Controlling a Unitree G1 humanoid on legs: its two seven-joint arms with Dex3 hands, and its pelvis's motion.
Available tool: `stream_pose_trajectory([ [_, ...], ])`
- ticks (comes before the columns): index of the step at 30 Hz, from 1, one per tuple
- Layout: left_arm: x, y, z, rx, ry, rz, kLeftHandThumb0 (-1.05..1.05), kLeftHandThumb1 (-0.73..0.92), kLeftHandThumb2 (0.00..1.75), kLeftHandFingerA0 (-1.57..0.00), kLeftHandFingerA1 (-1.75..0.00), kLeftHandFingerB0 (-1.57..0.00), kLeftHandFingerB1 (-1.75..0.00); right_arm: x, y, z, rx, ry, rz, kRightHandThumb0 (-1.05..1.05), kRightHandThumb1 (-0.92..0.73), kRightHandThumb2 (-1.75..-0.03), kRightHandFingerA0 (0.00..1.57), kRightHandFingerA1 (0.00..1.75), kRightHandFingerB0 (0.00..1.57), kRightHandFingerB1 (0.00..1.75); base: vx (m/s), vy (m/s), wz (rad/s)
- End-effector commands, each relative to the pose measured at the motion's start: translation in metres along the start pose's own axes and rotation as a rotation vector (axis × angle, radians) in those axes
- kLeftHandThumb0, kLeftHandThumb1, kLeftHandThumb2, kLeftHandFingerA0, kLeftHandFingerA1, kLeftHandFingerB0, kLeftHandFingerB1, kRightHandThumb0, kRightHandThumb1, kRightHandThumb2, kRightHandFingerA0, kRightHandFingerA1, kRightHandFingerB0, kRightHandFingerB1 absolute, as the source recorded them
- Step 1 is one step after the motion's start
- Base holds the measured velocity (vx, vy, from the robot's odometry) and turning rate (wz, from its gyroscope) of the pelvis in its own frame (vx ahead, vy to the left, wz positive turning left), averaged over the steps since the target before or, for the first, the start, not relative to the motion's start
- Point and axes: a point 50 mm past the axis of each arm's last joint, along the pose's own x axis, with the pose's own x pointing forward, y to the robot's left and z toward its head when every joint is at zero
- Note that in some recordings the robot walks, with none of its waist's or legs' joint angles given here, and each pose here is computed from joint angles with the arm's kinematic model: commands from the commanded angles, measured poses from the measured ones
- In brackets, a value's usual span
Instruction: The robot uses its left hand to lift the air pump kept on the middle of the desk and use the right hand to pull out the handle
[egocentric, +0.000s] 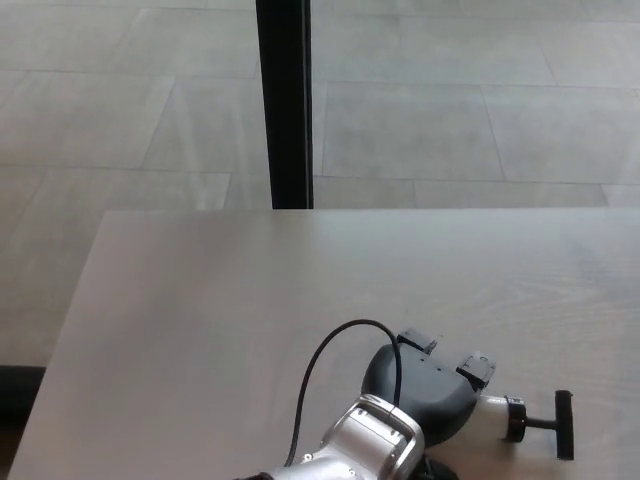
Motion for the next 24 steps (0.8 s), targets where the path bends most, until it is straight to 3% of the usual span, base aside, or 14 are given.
stream_pose_trajectory([
  [1, 0.004, -0.008, -0.021, 0.264, 0.296, -0.059, -0.89, 0.48, 0.91, 0.0, -0.21, 0.0, -0.06, 0.002, 0.008, 0.01, 0.012, -0.003, -0.028, -0.53, -0.73, -0.62, 0.66, 0.77, 0.51, 0.41, 0.0, 0.0, 0.0],
  [4, 0.005, -0.011, -0.02, 0.268, 0.307, -0.036, -0.88, 0.49, 0.92, 0.0, -0.24, 0.0, -0.07, 0.002, 0.009, 0.009, 0.016, -0.001, -0.032, -0.53, -0.58, -0.91, 0.63, 0.77, 0.45, 0.55, 0.0, 0.0, 0.0],
  [5, 0.005, -0.012, -0.019, 0.285, 0.305, -0.002, -0.9, 0.51, 0.92, 0.0, -0.26, -0.08, -0.06, 0.002, 0.008, 0.009, 0.009, -0.001, -0.032, -0.51, -0.72, -0.62, 0.65, 0.75, 0.51, 0.42, 0.0, 0.0, 0.0],
  [6, 0.005, -0.013, -0.018, 0.294, 0.3, 0.02, -0.81, 0.56, 0.58, -0.05, -0.49, 0.0, -0.3, 0.002, 0.008, 0.008, 0.007, 0.001, -0.035, -0.53, -0.71, -0.62, 0.66, 0.74, 0.52, 0.42, 0.0, 0.0, 0.0],
  [8, 0.005, -0.014, -0.018, 0.322, 0.285, 0.051, -0.65, 0.53, 0.57, -0.45, -0.61, -0.05, -0.27, 0.003, 0.008, 0.008, 0.008, 0.0, -0.034, -0.53, -0.71, -0.61, 0.65, 0.77, 0.52, 0.42, 0.0, 0.0, 0.0],
  [9, 0.005, -0.015, -0.019, 0.288, 0.273, 0.065, -0.33, 0.32, 0.84, -0.87, -0.96, -0.03, -0.49, 0.003, 0.008, 0.008, 0.007, 0.001, -0.035, -0.53, -0.7, -0.6, 0.67, 0.8, 0.57, 0.43, 0.0, 0.0, 0.0],
  [10, 0.005, -0.014, -0.02, 0.238, 0.256, 0.087, -0.33, 0.32, 0.84, -0.87, -0.96, -0.03, -0.49, 0.002, 0.009, 0.008, 0.007, 0.0, -0.035, -0.53, -0.7, -0.6, 0.67, 0.8, 0.57, 0.43, 0.0, 0.0, 0.0],
  [11, 0.006, -0.014, -0.021, 0.224, 0.245, 0.085, -0.24, 0.55, 0.56, -0.85, -1.02, -0.31, -0.45, 0.003, 0.009, 0.008, 0.009, 0.003, -0.038, -0.5, -0.69, -0.6, 0.68, 0.83, 0.59, 0.44, 0.0, 0.0, 0.0],
  [13, 0.006, -0.014, -0.022, 0.203, 0.225, 0.082, -0.24, 0.55, 0.56, -0.85, -1.02, -0.31, -0.45, 0.002, 0.01, 0.008, 0.01, 0.01, -0.043, -0.5, -0.69, -0.6, 0.68, 0.83, 0.59, 0.44, 0.0, 0.0, 0.0],
  [15, 0.008, -0.014, -0.023, 0.107, 0.246, 0.014, -0.35, 0.37, 0.78, -0.94, -1.15, -0.79, -0.72, 0.004, 0.011, 0.009, 0.021, 0.014, -0.047, -0.44, -0.68, -0.6, 0.69, 0.83, 0.62, 0.46, 0.0, 0.0, 0.0],
  [19, 0.008, -0.017, -0.025, 0.082, 0.249, -0.02, -0.23, 0.51, 0.55, -0.87, -1.17, -0.78, -0.59, 0.005, 0.011, 0.01, 0.016, 0.014, -0.052, -0.43, -0.68, -0.6, 0.7, 0.86, 0.63, 0.47, 0.0, 0.0, 0.0],
  [21, 0.006, -0.023, -0.028, 0.076, 0.241, -0.03, -0.23, 0.54, 0.55, -0.82, -0.88, -0.74, -0.59, 0.005, 0.011, 0.009, 0.005, 0.018, -0.054, -0.42, -0.69, -0.6, 0.71, 0.85, 0.64, 0.47, 0.0, 0.0, 0.0],
  [23, 0.004, -0.027, -0.033, 0.093, 0.248, -0.041, -0.21, 0.57, 0.57, -0.83, -1.11, -0.69, -0.61, 0.005, 0.01, 0.007, 0.003, 0.022, -0.058, -0.41, -0.69, -0.6, 0.71, 0.86, 0.65, 0.48, 0.0, 0.0, 0.0],
  [24, 0.003, -0.028, -0.034, 0.076, 0.257, -0.049, -0.2, 0.59, 0.6, -0.8, -1.39, -0.64, -0.6, 0.005, 0.009, 0.007, -0.002, 0.022, -0.061, -0.41, -0.55, -0.96, 0.77, 0.87, 0.59, 0.64, 0.0, 0.0, 0.0],
])
